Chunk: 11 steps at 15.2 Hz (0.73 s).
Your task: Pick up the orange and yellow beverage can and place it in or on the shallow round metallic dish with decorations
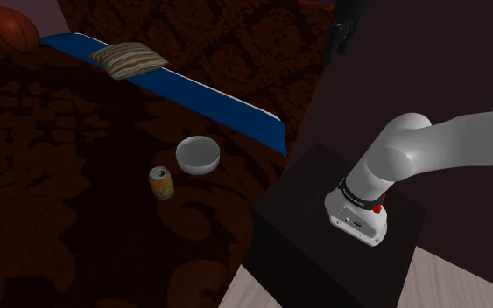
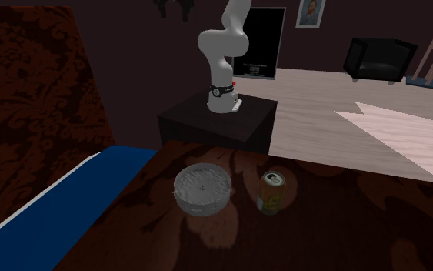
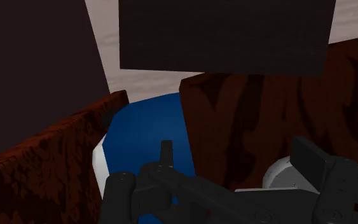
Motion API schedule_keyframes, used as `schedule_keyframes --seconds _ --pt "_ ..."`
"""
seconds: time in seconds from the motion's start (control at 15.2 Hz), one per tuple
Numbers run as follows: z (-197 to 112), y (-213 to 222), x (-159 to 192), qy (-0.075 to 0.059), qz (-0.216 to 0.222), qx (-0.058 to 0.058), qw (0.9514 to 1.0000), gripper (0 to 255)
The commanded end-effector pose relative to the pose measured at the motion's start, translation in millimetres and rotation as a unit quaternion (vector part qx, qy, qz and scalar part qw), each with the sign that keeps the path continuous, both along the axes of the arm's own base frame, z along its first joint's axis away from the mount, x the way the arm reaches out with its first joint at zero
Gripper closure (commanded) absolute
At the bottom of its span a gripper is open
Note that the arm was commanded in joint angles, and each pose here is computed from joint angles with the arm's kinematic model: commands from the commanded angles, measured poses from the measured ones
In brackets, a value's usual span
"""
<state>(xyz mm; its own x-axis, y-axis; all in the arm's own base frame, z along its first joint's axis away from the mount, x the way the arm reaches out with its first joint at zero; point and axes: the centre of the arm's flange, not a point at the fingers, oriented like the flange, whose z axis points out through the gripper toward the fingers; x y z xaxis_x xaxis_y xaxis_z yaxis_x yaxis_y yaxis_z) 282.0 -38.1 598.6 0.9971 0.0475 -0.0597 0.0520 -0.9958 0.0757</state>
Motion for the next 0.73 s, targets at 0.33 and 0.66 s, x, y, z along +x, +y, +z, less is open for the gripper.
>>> schedule_keyframes --seconds 0.33,0.66 --pt "-37 51 16 -0.007 -0.006 0.003 1.0 0" --pt "-73 101 34 -0.014 -0.013 0.005 0.9998 0"
